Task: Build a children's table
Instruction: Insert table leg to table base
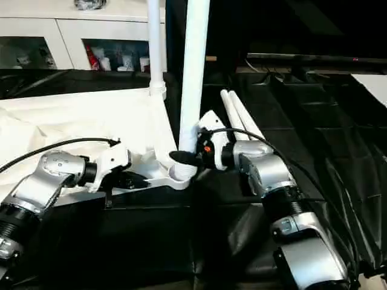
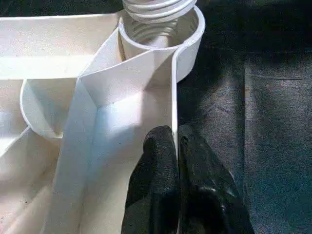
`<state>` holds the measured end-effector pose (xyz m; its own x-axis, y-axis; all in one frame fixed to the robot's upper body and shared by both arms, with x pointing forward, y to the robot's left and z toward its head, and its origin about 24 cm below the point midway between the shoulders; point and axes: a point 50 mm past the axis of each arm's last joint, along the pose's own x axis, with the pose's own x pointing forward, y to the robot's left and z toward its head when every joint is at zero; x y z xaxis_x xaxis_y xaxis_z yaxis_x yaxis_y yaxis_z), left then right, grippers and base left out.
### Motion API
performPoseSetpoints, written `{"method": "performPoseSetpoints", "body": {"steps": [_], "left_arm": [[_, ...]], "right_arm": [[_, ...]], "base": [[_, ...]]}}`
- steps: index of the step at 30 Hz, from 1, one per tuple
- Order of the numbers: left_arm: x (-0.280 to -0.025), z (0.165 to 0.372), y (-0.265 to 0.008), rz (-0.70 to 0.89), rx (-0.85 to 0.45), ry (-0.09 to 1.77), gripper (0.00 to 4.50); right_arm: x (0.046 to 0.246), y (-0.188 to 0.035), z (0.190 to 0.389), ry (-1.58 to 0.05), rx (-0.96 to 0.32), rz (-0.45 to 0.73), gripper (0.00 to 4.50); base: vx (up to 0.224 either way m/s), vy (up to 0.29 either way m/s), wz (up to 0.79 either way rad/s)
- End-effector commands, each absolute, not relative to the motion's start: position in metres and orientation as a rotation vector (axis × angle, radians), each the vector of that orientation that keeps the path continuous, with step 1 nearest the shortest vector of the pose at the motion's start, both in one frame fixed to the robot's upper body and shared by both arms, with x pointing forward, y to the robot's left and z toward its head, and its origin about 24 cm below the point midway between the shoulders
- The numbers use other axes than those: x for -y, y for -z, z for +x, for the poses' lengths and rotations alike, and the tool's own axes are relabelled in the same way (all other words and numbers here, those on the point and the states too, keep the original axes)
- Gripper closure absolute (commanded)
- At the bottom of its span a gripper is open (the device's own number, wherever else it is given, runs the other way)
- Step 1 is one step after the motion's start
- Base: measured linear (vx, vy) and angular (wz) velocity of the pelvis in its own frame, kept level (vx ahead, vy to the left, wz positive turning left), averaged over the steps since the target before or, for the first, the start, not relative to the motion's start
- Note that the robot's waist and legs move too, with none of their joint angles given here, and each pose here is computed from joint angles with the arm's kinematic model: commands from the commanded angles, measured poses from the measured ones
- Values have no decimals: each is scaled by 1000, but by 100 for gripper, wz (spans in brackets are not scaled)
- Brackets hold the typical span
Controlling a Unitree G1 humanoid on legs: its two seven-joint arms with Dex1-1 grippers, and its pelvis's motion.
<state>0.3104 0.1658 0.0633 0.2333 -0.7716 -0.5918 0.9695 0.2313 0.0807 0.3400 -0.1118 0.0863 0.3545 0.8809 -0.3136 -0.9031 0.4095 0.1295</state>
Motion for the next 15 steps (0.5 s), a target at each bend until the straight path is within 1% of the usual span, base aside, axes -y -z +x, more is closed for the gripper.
{"method": "performPoseSetpoints", "body": {"steps": [1,6,9,12,15], "left_arm": [[-164,315,-76,507,-443,1276,450],[-162,315,-77,514,-442,1289,450],[-159,314,-77,527,-438,1291,450],[-157,313,-76,528,-436,1292,450],[-154,311,-76,521,-425,1299,450]], "right_arm": [[112,-77,339,-1156,-416,-98,261],[106,-71,341,-1150,-424,-107,261],[96,-75,343,-1170,-405,-96,261],[94,-77,342,-1189,-397,-97,261],[97,-78,341,-1194,-390,-103,261]], "base": [[0,0,0],[0,0,0],[0,0,0],[0,0,0],[0,0,0]]}}
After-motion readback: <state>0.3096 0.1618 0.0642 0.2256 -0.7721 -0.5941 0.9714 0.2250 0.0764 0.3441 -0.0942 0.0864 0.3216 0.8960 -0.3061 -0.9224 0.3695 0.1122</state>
